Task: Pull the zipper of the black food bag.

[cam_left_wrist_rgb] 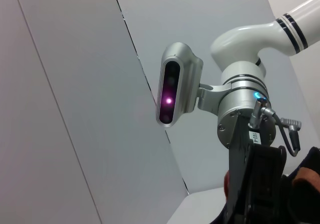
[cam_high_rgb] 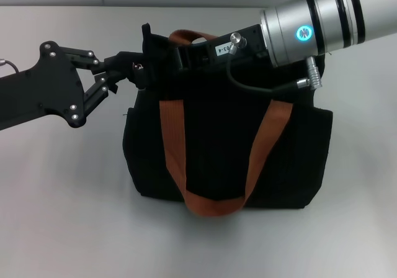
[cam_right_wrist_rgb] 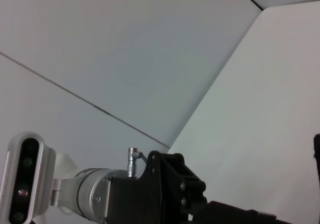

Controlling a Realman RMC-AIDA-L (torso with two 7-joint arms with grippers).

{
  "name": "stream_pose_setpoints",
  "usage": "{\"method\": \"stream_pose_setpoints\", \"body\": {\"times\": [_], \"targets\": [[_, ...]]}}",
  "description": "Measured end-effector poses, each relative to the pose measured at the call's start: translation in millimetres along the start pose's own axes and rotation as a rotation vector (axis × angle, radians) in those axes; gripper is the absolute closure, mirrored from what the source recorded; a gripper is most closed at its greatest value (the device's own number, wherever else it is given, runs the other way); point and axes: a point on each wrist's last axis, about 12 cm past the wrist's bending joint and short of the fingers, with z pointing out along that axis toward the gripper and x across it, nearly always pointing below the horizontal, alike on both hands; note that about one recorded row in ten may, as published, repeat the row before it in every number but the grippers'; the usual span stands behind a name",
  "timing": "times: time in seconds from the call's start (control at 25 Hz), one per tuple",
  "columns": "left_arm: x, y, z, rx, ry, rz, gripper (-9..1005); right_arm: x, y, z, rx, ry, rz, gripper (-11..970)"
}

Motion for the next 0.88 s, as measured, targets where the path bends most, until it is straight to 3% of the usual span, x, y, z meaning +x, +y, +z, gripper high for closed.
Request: {"method": "stream_pose_setpoints", "body": {"times": [0.48, 0.88], "targets": [[1.2, -0.2, -5.8, -0.019, 0.008, -0.002, 921, -1.3, 14.1, -8.2, 0.106, 0.021, -0.008, 961], [2.2, -1.6, -9.2, -0.023, 0.014, -0.002, 920, -2.7, 16.5, -15.1, 0.139, 0.006, 0.005, 961]]}}
